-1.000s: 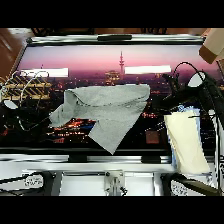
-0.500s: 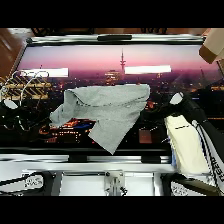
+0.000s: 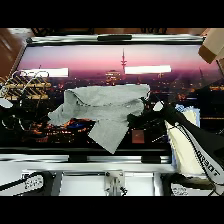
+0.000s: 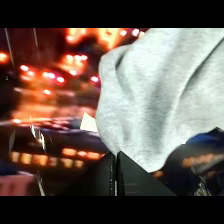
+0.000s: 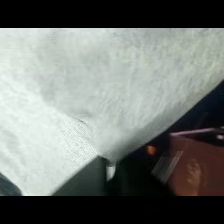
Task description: Fold the shirts.
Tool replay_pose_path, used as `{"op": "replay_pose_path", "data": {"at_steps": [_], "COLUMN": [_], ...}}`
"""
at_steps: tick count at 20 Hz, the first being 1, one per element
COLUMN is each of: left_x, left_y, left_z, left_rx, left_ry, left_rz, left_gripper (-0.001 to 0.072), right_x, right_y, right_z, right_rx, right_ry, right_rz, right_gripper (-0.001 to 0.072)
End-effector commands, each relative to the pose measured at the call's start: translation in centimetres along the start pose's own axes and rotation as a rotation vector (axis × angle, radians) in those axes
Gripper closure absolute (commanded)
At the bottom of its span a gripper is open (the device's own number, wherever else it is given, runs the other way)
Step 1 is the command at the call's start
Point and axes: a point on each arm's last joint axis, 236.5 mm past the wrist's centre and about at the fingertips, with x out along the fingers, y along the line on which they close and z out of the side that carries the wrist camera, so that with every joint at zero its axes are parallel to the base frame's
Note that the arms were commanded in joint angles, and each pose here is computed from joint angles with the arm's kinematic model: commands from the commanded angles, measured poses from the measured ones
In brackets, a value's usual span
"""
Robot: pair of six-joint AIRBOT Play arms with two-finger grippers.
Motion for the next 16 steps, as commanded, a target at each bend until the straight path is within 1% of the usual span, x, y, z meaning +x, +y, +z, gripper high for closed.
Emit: {"op": "replay_pose_path", "data": {"at_steps": [1, 3, 5, 6, 8, 9, 10, 11, 12, 14, 16], "left_x": [-1.4, -5.0, -12.1, -17.3, -32.1, -41.0, -49.4, -55.8, -60.5, -65.1, -65.6], "left_y": [-1.2, -3.5, -7.9, -10.3, -15.0, -16.9, -18.4, -19.3, -20.1, -21.1, -21.1], "left_z": [1.1, 4.2, 8.3, 10.3, 13.0, 12.3, 10.1, 7.0, 3.4, -3.2, -7.3], "left_rx": [0.008, 0.034, 0.089, 0.143, 0.256, 0.290, 0.298, 0.305, 0.323, 0.372, 0.399], "left_ry": [-0.044, -0.162, -0.366, -0.508, -0.928, -1.168, -1.390, -1.559, -1.683, -1.822, -1.848], "left_rz": [-0.028, -0.073, -0.158, -0.186, -0.207, -0.220, -0.244, -0.262, -0.266, -0.217, -0.120], "left_gripper": [0.0672, 0.0672, 0.0672, 0.0672, 0.0672, 0.0672, 0.0672, 0.0673, 0.0673, 0.0673, 0.0673], "right_x": [-0.5, -4.0, -10.8, -15.9, -28.8, -35.8, -43.1, -49.4, -54.0, -60.3, -63.3], "right_y": [0.9, 2.8, 5.6, 7.2, 10.4, 11.9, 13.7, 15.5, 16.8, 18.3, 18.3], "right_z": [1.2, 2.9, 5.1, 6.4, 8.1, 7.6, 5.9, 3.1, 0.0, -6.2, -10.6], "right_rx": [-0.025, -0.144, -0.332, -0.425, -0.524, -0.554, -0.584, -0.611, -0.627, -0.644, -0.632], "right_ry": [-0.065, -0.159, -0.315, -0.440, -0.776, -0.953, -1.134, -1.294, -1.415, -1.590, -1.684], "right_rz": [0.003, -0.006, -0.062, -0.115, -0.233, -0.281, -0.307, -0.301, -0.271, -0.198, -0.131], "right_gripper": [0.0649, 0.0648, 0.0648, 0.0648, 0.0648, 0.0648, 0.0648, 0.0648, 0.0648, 0.0648, 0.0648]}}
